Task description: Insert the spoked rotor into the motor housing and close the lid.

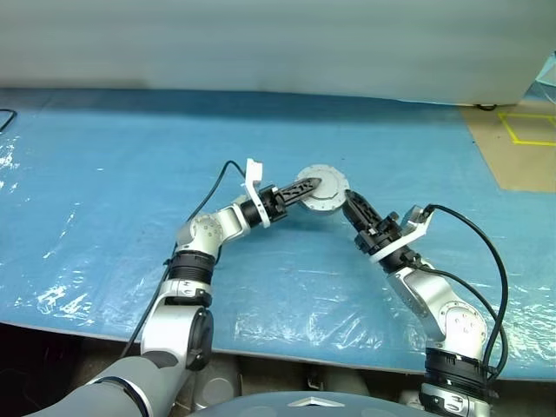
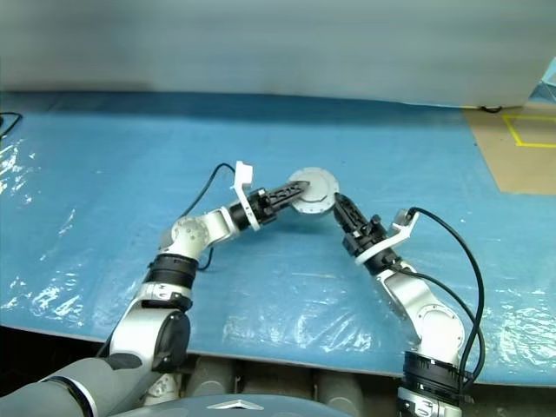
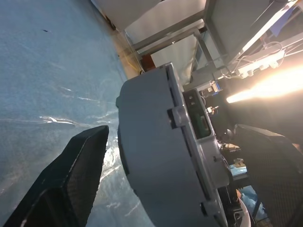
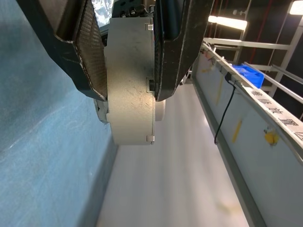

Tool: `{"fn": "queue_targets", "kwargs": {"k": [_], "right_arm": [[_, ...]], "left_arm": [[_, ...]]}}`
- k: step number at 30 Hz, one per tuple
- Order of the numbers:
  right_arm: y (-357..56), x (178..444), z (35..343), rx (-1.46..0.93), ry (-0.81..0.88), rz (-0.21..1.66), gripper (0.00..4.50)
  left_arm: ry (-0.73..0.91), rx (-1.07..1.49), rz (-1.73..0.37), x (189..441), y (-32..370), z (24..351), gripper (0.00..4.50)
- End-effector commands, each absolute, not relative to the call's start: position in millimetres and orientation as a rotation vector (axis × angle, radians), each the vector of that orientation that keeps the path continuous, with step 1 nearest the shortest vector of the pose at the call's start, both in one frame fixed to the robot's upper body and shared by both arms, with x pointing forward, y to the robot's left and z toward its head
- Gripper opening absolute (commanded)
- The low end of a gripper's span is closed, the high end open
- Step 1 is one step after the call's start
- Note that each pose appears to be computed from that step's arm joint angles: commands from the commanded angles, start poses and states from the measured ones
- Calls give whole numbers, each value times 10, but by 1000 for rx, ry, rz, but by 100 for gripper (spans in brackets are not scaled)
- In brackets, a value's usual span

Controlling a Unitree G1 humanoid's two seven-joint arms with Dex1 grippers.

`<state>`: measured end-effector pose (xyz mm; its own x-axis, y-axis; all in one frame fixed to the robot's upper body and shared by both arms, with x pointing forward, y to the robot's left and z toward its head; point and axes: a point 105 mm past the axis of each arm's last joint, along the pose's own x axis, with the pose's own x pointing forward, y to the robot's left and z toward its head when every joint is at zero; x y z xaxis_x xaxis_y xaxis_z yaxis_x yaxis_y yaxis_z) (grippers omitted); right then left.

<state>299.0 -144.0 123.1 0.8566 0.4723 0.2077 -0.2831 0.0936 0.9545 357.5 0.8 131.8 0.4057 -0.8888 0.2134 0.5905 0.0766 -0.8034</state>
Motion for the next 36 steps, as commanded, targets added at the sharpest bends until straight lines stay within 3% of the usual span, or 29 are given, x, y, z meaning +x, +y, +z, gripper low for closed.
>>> {"fn": "queue_targets", "kwargs": {"k": [1, 5, 17, 24, 31, 36], "right_arm": [[-1388, 2933, 1492, 1351, 87, 676, 109], [-1385, 2943, 1474, 1344, 92, 671, 109], [-1343, 2963, 1505, 1326, 88, 697, 109], [-1524, 3108, 1579, 1362, 16, 615, 343], [-1639, 3153, 1582, 1370, -15, 564, 343], [-1577, 3151, 1561, 1357, 1, 575, 343]], "left_arm": [[355, -1014, -1211, 3555, -41, 1462, 394], [425, -956, -1238, 3477, -79, 1353, 275], [434, -983, -1283, 3393, -78, 1368, 273], [413, -1090, -1193, 3503, -19, 1354, 273], [279, -1278, -991, 3811, 190, 1439, 273], [83, -1273, -742, 4117, 539, 1469, 273]]}}
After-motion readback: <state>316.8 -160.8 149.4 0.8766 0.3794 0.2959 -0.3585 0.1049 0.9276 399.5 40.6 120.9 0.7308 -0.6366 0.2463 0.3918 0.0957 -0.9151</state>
